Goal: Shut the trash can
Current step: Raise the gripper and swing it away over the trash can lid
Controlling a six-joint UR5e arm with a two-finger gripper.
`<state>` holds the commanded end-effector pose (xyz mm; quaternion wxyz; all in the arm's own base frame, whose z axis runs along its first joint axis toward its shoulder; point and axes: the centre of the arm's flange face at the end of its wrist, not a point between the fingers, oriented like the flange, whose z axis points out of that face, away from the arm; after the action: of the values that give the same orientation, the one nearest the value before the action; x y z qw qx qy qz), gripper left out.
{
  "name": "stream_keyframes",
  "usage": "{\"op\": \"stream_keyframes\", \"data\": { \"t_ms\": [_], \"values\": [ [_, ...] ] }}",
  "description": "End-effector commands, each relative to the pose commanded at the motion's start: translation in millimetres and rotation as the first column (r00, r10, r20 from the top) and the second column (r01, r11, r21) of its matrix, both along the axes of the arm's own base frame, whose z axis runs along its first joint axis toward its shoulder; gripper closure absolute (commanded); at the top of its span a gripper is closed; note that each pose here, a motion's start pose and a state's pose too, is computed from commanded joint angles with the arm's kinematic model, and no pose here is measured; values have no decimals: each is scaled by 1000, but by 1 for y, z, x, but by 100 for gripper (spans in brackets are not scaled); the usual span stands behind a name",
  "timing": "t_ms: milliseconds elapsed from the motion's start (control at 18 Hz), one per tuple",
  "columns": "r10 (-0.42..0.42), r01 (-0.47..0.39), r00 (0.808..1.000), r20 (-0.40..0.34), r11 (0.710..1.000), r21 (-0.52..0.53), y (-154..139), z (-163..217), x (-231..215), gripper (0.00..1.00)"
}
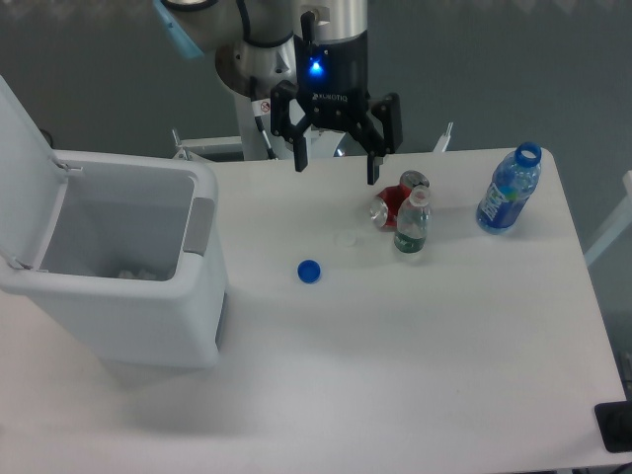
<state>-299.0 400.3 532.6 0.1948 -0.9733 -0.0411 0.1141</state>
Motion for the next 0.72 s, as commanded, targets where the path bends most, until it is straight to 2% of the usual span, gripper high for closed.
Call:
{"op": "stream_keyframes", "data": {
  "t_ms": [167,278,444,722],
  "values": [
    [88,-89,996,23,995,47,-1,14,9,0],
    [163,-166,985,49,983,77,-3,21,13,0],
    [204,-209,977,58,972,111,-7,35,24,0],
    [300,-320,945,133,931,174,7,54,50,0]
  ]
}}
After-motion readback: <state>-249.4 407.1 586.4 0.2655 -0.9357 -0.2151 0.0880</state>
